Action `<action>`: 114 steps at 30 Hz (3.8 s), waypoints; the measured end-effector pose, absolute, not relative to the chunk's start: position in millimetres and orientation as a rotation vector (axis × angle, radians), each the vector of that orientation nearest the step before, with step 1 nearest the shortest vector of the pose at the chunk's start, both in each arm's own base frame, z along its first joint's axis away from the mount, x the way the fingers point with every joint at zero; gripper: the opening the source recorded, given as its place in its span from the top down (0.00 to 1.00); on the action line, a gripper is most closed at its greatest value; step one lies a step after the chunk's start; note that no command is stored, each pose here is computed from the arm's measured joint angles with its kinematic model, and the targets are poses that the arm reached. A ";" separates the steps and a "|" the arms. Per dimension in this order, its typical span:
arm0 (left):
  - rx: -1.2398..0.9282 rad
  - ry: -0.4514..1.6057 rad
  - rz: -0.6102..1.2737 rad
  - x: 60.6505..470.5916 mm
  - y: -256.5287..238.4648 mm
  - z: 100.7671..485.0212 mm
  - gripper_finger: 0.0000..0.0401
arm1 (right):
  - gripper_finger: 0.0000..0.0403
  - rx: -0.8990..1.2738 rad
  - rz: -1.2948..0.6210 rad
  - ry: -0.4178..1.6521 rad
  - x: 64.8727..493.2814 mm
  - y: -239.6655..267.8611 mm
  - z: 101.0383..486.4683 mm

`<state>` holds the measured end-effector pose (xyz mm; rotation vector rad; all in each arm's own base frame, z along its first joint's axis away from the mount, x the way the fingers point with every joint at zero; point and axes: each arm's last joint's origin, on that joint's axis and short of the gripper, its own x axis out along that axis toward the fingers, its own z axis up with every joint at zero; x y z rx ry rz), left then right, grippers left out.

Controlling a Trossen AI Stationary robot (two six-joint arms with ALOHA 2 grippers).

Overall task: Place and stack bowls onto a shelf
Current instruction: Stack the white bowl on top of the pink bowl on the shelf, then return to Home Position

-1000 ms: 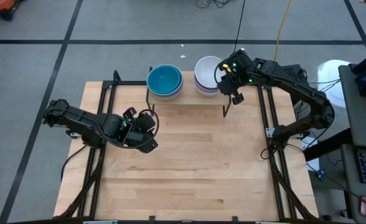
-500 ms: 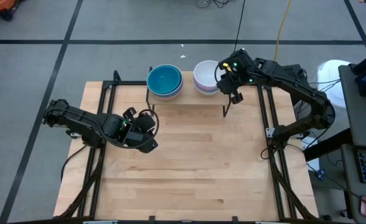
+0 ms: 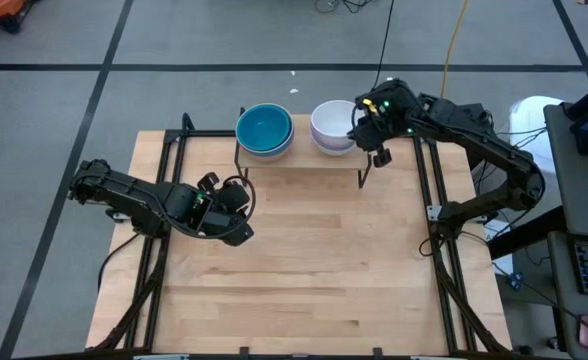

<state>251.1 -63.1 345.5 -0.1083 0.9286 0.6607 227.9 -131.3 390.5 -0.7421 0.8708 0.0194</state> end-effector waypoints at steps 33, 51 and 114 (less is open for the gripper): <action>-0.137 0.959 0.626 250.9 -64.4 344.6 0.63 | 0.99 -0.755 -0.039 0.913 229.6 -133.2 385.5; -0.136 0.962 0.627 250.7 -64.3 344.5 0.63 | 0.93 -0.711 -0.072 0.899 230.4 -133.7 386.4; -0.133 0.416 0.541 105.4 -6.1 444.6 0.63 | 0.82 -0.692 -0.428 0.022 65.5 -29.2 504.5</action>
